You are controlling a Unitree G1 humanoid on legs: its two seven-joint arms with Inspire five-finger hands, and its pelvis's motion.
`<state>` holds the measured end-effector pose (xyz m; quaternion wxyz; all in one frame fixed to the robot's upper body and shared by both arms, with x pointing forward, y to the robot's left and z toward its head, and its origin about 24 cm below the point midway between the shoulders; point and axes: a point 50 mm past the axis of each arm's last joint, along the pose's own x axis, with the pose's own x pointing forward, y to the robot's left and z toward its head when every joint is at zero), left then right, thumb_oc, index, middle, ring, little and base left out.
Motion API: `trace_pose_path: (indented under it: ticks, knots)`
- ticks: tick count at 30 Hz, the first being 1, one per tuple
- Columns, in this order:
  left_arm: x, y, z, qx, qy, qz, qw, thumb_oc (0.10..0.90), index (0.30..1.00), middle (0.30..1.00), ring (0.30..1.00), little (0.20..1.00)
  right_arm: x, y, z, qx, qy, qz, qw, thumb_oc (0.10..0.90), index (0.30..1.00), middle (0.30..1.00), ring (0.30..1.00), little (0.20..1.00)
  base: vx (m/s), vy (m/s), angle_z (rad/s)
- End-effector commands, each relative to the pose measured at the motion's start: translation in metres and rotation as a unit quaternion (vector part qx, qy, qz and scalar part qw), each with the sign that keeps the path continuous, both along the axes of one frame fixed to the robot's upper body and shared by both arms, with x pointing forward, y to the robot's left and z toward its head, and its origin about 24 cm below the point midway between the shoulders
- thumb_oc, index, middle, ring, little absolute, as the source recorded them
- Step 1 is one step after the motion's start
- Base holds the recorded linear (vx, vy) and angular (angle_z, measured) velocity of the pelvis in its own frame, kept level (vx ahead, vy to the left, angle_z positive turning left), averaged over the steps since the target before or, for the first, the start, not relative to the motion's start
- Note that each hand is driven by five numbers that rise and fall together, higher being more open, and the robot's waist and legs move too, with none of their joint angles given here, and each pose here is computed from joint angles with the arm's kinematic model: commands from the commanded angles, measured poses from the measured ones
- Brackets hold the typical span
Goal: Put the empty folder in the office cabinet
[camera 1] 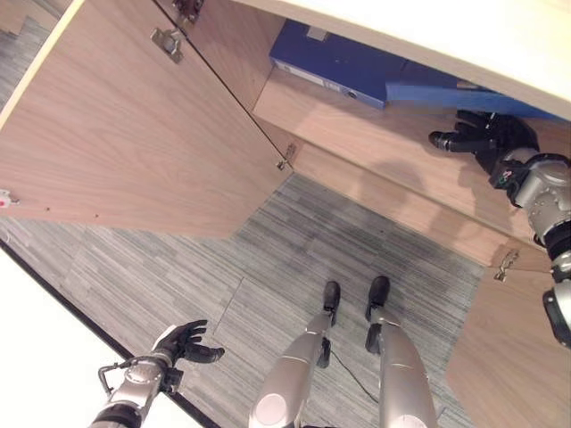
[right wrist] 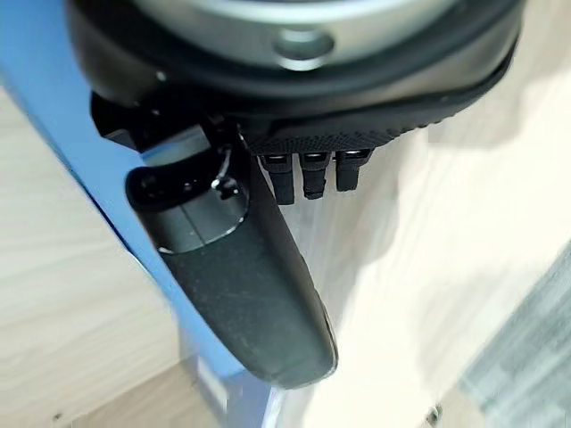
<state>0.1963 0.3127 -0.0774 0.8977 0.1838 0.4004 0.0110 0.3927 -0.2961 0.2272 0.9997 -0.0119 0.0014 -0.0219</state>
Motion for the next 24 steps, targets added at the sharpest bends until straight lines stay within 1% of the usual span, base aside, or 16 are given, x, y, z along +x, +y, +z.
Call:
trace_pose_path:
  ticks: [1, 2, 3, 4, 9, 11, 13, 14, 18, 19, 20, 21, 22, 24]
  knots:
    - [-0.042, 0.054, 0.009, 0.082, 0.059, 0.025, 0.995, 0.800, 0.900, 0.900, 0.900, 0.900, 0.002, 0.018, 0.014, -0.039, -0.035, 0.060, 0.997, 0.800, 0.900, 0.900, 0.900, 0.900, 0.00, 0.000, 0.00]
    - [-0.043, 0.055, 0.009, 0.086, 0.064, 0.022, 0.994, 0.800, 0.900, 0.900, 0.900, 0.900, 0.000, 0.013, 0.010, -0.070, -0.016, 0.058, 0.996, 0.800, 0.900, 0.900, 0.900, 0.900, 0.00, 0.000, 0.00]
    - [-0.043, 0.054, 0.009, 0.086, 0.064, 0.022, 0.994, 0.800, 0.900, 0.900, 0.900, 0.900, 0.000, 0.013, 0.010, -0.070, -0.016, 0.058, 0.996, 0.800, 0.900, 0.900, 0.900, 0.900, 0.00, 0.000, 0.00]
    - [-0.045, 0.055, 0.009, 0.089, 0.067, 0.019, 0.994, 0.800, 0.900, 0.900, 0.900, 0.900, -0.002, 0.008, 0.009, -0.090, -0.005, 0.056, 0.994, 0.800, 0.900, 0.900, 0.900, 0.900, 0.00, 0.000, 0.00]
    - [-0.047, 0.055, 0.007, 0.090, 0.073, 0.015, 0.993, 0.800, 0.900, 0.900, 0.900, 0.900, -0.005, 0.001, 0.007, -0.085, -0.003, 0.047, 0.995, 0.800, 0.900, 0.900, 0.900, 0.900, 0.00, 0.000, 0.00]
    - [-0.048, 0.054, 0.006, 0.089, 0.075, 0.013, 0.993, 0.800, 0.900, 0.900, 0.900, 0.900, -0.006, -0.005, 0.002, -0.089, 0.011, 0.036, 0.995, 0.800, 0.900, 0.900, 0.900, 0.900, 0.00, 0.000, 0.00]
    - [-0.048, 0.054, 0.006, 0.089, 0.075, 0.012, 0.993, 0.800, 0.900, 0.900, 0.900, 0.900, -0.008, -0.009, -0.001, -0.105, 0.026, 0.028, 0.994, 0.800, 0.900, 0.900, 0.900, 0.900, 0.00, 0.000, 0.00]
    - [-0.047, 0.054, 0.007, 0.091, 0.076, 0.009, 0.993, 0.800, 0.900, 0.900, 0.900, 0.900, -0.009, -0.014, -0.008, -0.126, 0.049, 0.020, 0.991, 0.800, 0.900, 0.900, 0.900, 0.900, 0.00, 0.000, 0.00]
    - [-0.046, 0.054, 0.008, 0.092, 0.075, 0.007, 0.993, 0.800, 0.900, 0.900, 0.900, 0.900, -0.010, -0.016, -0.013, -0.154, 0.071, 0.020, 0.985, 0.800, 0.900, 0.900, 0.900, 0.900, 0.00, 0.000, 0.00]
    - [-0.046, 0.053, 0.007, 0.093, 0.075, 0.002, 0.993, 0.800, 0.900, 0.900, 0.900, 0.900, -0.011, -0.019, -0.017, -0.206, 0.100, 0.024, 0.973, 0.800, 0.900, 0.900, 0.900, 0.900, 0.00, 0.000, 0.00]
    - [-0.047, 0.054, 0.007, 0.094, 0.077, 0.000, 0.993, 0.800, 0.900, 0.900, 0.900, 0.900, -0.011, -0.018, -0.019, -0.230, 0.111, 0.031, 0.966, 0.800, 0.900, 0.900, 0.900, 0.900, -0.02, 0.032, -0.01]
    - [-0.048, 0.054, 0.007, 0.097, 0.081, -0.004, 0.992, 0.800, 0.900, 0.900, 0.900, 0.900, -0.012, -0.015, -0.020, -0.274, 0.124, 0.046, 0.952, 0.800, 0.900, 0.900, 0.900, 0.900, 0.00, 0.000, 0.00]
    - [-0.048, 0.054, 0.007, 0.097, 0.081, -0.004, 0.992, 0.800, 0.900, 0.900, 0.900, 0.900, -0.012, -0.015, -0.020, -0.274, 0.124, 0.046, 0.952, 0.800, 0.900, 0.900, 0.900, 0.900, 0.00, 0.000, 0.00]
    - [-0.048, 0.053, 0.007, 0.098, 0.081, -0.014, 0.992, 0.800, 0.900, 0.900, 0.900, 0.900, -0.011, -0.007, -0.018, -0.302, 0.119, 0.070, 0.943, 0.800, 0.900, 0.900, 0.900, 0.900, 0.00, 0.000, 0.00]
